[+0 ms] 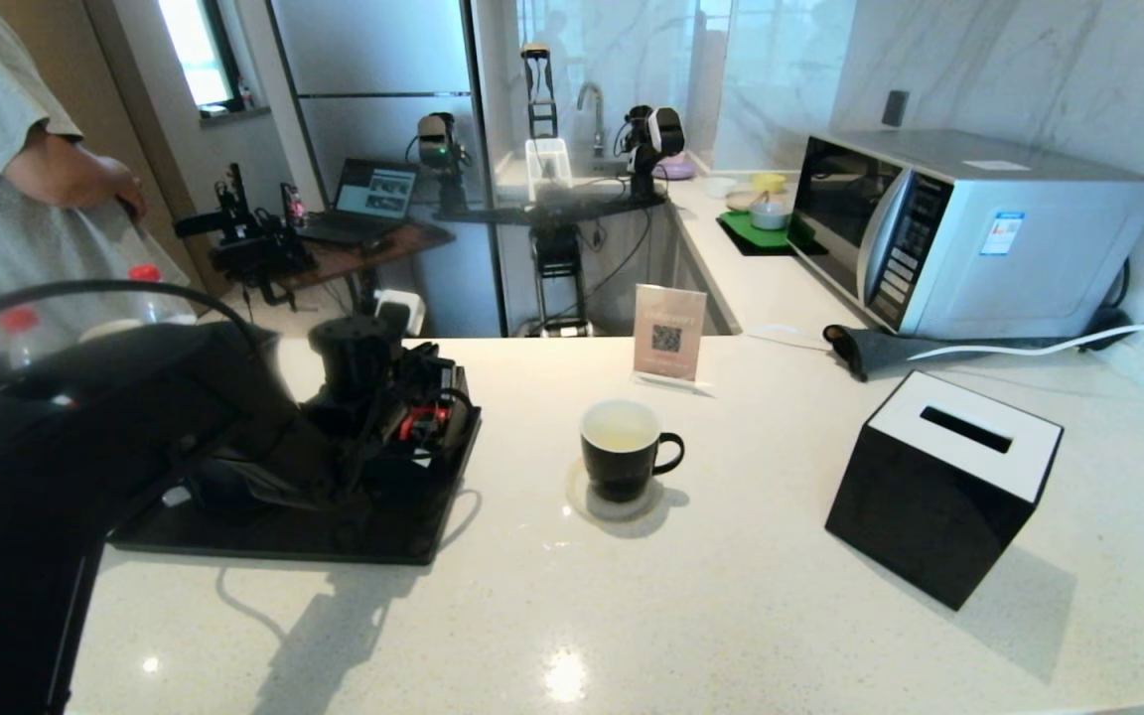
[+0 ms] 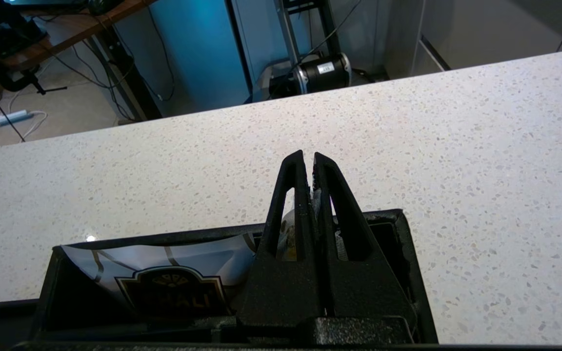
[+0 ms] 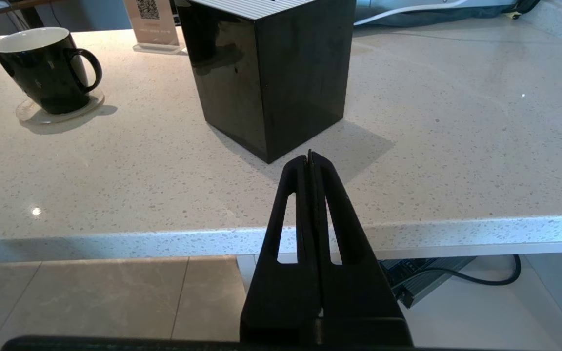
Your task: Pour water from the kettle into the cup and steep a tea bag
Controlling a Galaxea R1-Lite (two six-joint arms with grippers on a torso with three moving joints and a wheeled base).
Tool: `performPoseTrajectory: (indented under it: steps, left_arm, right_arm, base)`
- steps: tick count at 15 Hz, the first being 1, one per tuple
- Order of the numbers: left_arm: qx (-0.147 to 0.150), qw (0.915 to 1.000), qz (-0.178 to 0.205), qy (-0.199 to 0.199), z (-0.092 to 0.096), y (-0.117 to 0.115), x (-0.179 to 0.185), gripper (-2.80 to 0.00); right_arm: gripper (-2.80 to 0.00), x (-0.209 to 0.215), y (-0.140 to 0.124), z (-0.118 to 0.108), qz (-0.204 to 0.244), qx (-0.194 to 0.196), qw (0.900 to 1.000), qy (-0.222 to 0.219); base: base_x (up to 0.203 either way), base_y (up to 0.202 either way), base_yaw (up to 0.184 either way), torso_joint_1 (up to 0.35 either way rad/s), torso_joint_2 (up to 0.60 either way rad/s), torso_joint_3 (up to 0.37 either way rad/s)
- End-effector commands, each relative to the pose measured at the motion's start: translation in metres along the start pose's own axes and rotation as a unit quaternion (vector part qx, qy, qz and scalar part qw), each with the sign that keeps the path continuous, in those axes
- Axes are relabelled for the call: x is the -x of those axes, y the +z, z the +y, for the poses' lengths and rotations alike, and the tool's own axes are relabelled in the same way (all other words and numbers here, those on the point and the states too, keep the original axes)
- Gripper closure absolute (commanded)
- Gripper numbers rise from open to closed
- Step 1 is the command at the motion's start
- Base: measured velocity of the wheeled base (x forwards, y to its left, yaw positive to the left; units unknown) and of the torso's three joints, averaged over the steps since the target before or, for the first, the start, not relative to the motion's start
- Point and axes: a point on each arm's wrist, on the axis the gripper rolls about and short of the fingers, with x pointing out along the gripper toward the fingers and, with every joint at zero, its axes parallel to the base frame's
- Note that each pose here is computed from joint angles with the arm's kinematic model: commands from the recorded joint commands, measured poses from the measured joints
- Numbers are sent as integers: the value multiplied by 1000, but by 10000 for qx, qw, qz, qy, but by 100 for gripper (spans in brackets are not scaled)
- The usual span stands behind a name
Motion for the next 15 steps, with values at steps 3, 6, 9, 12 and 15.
performPoseTrajectory:
  steps: [3,6,9,12,15]
  left_arm:
    - [13,9999,-142,23,1,8,0,0]
    - [24,9996,-265,39,2,20,4,0]
    - [34,9992,-394,61,4,32,10,0]
    - [40,9986,-513,73,5,45,18,0]
    - [19,9983,-572,80,7,56,33,0]
  right_arm:
    - [0,0,0,0,0,2,10000,-5]
    - [0,0,0,0,-5,2,10000,-6]
    - [0,0,0,0,1,-5,10000,1]
    - [0,0,0,0,1,-4,10000,1]
    - [0,0,0,0,-6,2,10000,0]
  base:
    - [0,0,0,0,0,0]
    - [0,0,0,0,0,0]
    - [0,0,0,0,0,0]
    - [0,0,0,0,0,0]
    - [0,0,0,0,0,0]
